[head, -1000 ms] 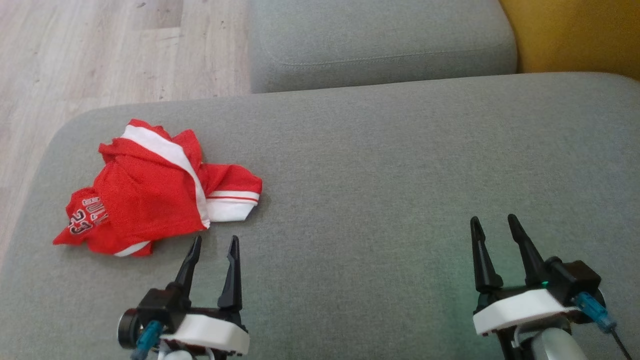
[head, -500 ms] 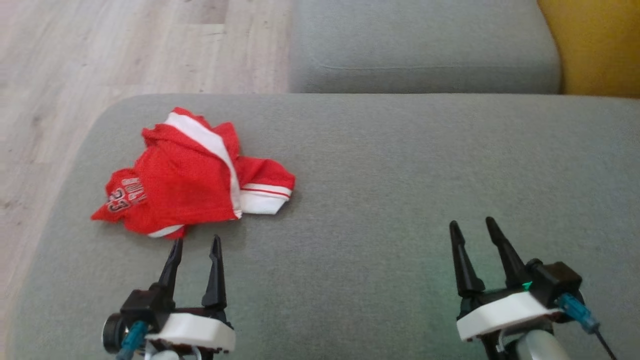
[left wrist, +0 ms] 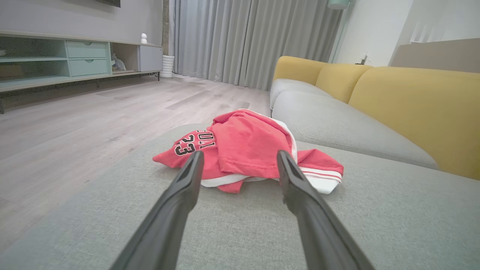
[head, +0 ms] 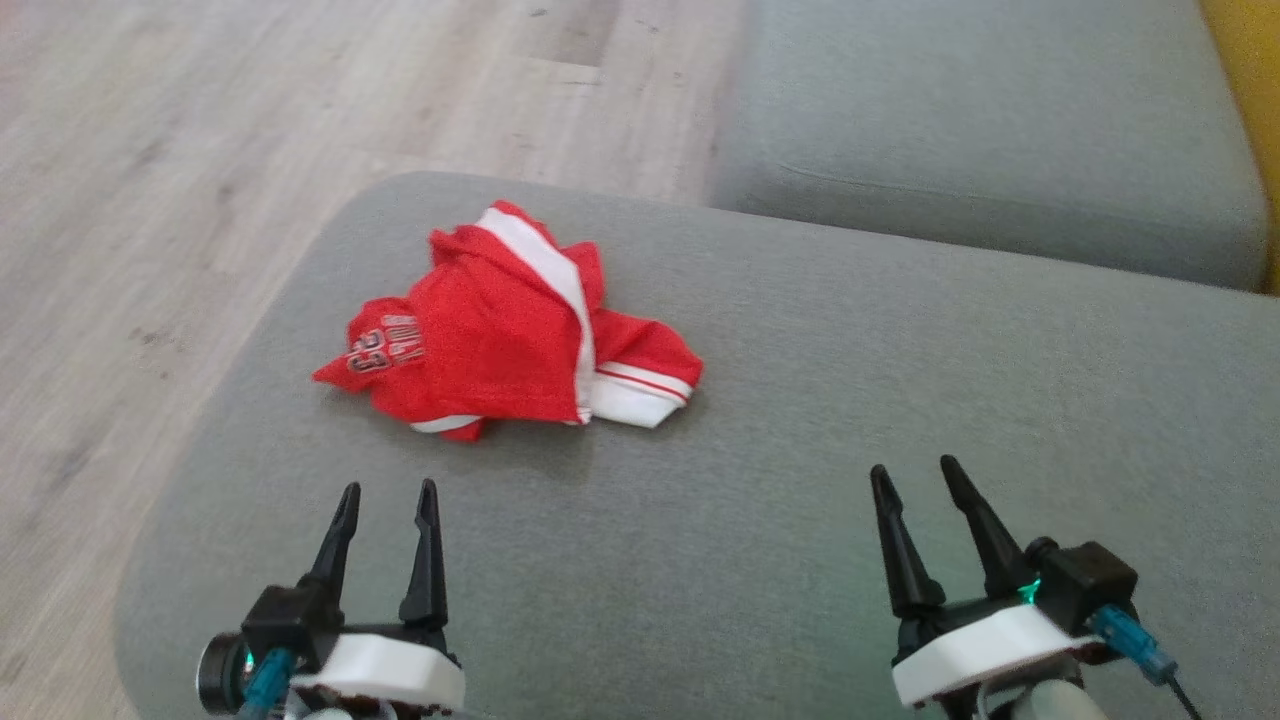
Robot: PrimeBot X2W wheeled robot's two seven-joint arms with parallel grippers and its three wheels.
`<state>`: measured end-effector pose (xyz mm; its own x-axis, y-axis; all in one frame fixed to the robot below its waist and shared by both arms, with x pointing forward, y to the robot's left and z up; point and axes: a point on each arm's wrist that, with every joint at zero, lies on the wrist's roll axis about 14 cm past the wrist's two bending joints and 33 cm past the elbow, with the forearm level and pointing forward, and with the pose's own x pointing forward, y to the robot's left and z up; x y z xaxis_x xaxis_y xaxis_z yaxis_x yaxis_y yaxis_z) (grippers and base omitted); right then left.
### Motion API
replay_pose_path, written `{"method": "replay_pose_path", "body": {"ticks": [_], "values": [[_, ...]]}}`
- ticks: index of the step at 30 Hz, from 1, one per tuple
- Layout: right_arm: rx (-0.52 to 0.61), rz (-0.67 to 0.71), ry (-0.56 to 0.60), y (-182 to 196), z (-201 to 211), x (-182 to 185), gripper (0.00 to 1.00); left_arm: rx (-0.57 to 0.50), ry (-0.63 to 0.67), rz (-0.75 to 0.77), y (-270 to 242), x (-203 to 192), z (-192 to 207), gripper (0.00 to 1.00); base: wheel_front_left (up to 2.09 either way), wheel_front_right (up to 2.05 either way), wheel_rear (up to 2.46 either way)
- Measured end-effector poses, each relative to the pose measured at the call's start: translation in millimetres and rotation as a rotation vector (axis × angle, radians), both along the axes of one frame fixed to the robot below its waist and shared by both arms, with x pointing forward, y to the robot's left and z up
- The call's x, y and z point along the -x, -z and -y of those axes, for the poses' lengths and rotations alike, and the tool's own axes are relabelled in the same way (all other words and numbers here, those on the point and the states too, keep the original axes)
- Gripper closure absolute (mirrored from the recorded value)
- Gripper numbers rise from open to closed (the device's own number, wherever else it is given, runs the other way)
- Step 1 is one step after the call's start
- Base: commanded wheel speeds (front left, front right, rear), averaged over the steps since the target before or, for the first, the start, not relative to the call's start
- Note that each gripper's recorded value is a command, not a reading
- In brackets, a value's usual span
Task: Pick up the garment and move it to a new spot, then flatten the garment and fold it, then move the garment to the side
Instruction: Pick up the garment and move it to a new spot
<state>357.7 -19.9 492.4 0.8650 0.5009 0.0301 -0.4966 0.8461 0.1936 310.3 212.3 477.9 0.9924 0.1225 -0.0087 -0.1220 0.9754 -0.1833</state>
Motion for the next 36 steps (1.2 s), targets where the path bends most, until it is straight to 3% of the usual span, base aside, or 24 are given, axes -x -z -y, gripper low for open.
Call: {"method": "replay_pose_path", "body": {"ticks": [14,23,27,31,36], "values": [[-0.039,-0.008,-0.17,-7,-56,8,0.0,0.009,-0.143,-0.018,11,46,-36,0.0,0.0,0.0,0.0],[-0.052,-0.017,-0.165,-5,-55,5,0.0,-0.03,-0.085,-0.023,8,33,-29,0.0,0.0,0.0,0.0],[-0.052,-0.027,-0.155,0,-52,0,0.0,-0.083,-0.018,-0.014,-10,-2,-28,0.0,0.0,0.0,0.0],[-0.046,-0.032,-0.134,7,-48,-16,0.0,-0.202,0.094,-0.015,-49,-67,-27,0.0,0.0,0.0,0.0],[-0.047,-0.023,-0.095,11,-38,-42,0.0,-0.348,0.231,-0.127,-63,-137,-17,0.0,0.0,0.0,0.0]]}}
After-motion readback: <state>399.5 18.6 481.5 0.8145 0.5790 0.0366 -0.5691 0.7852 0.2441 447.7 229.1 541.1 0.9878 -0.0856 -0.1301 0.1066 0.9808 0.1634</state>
